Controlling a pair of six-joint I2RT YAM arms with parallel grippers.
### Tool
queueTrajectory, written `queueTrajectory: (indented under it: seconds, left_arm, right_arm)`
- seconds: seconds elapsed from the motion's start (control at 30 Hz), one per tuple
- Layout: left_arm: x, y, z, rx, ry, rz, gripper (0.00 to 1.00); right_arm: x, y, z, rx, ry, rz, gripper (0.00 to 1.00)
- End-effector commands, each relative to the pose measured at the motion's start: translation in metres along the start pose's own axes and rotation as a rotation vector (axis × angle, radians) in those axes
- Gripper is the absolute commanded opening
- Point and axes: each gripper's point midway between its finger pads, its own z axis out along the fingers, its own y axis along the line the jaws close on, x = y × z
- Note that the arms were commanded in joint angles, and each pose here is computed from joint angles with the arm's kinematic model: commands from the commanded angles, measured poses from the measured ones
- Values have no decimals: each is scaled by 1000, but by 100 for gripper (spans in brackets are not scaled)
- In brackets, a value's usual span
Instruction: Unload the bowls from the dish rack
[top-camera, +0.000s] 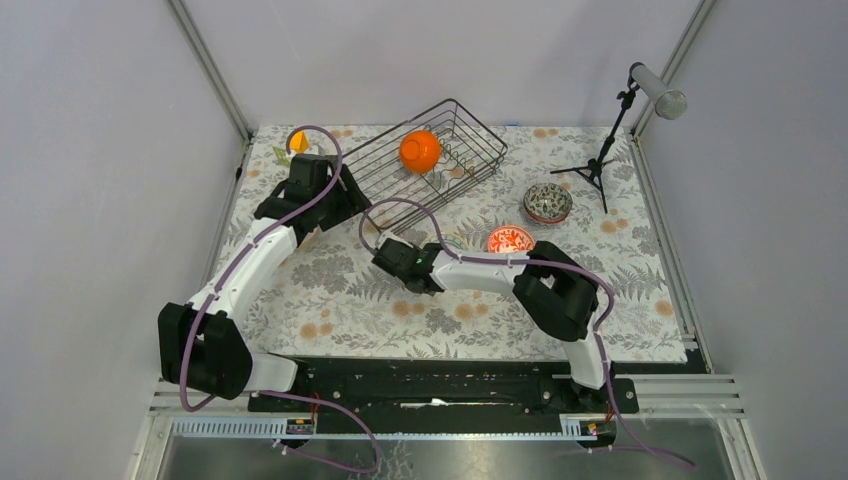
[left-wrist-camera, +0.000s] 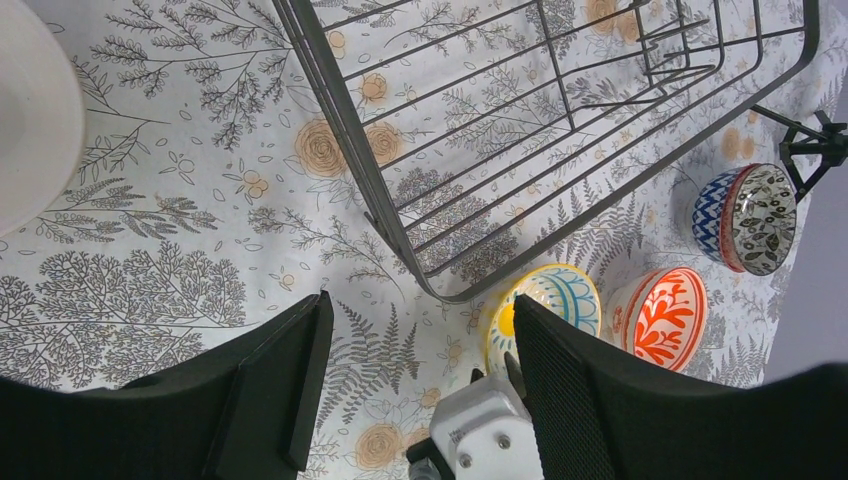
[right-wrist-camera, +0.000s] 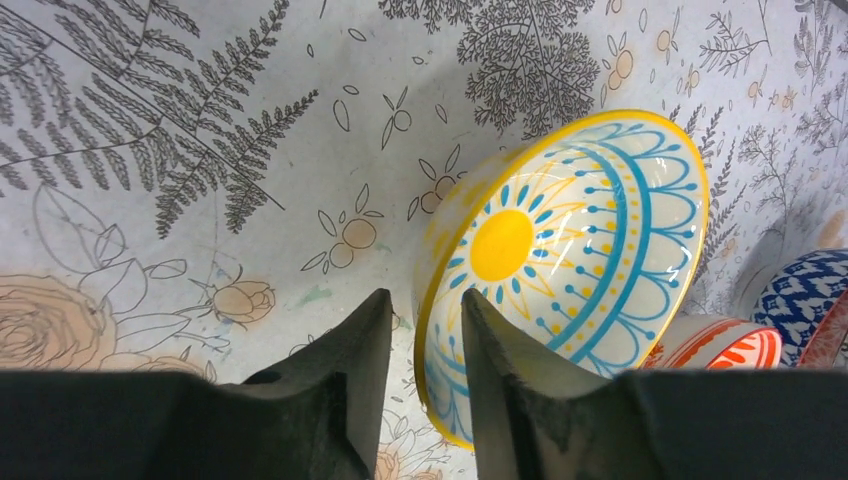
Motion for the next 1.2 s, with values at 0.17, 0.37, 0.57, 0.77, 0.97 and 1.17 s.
queueTrajectory:
  seconds: [0.17,0.37,0.57,0.77,0.97,1.17]
  left_arm:
    - [-18,-17,-10,53,-67,-1,72]
    - [-22,-18,-10,49,-72,2,72]
    - [-25,-21,-9,53,-73,4,72]
    - [-27,-26,-6,63,-66,15,72]
    - [-27,-27,-3,69,-59,22,72]
    - [-24,-28,-2,85,-48,20,72]
  right_arm:
    - [-37,-16,-42,-30,-153,35,4]
    - [-51,-50,-68,75,-194,71,0]
    - [-56,-83,-91,168,-191,86,0]
    - [-50,-109,-95,209,-164,124,0]
    - [-20,-147,-92,230,-80,263,0]
    - [40,-194,-92,341,46,481,0]
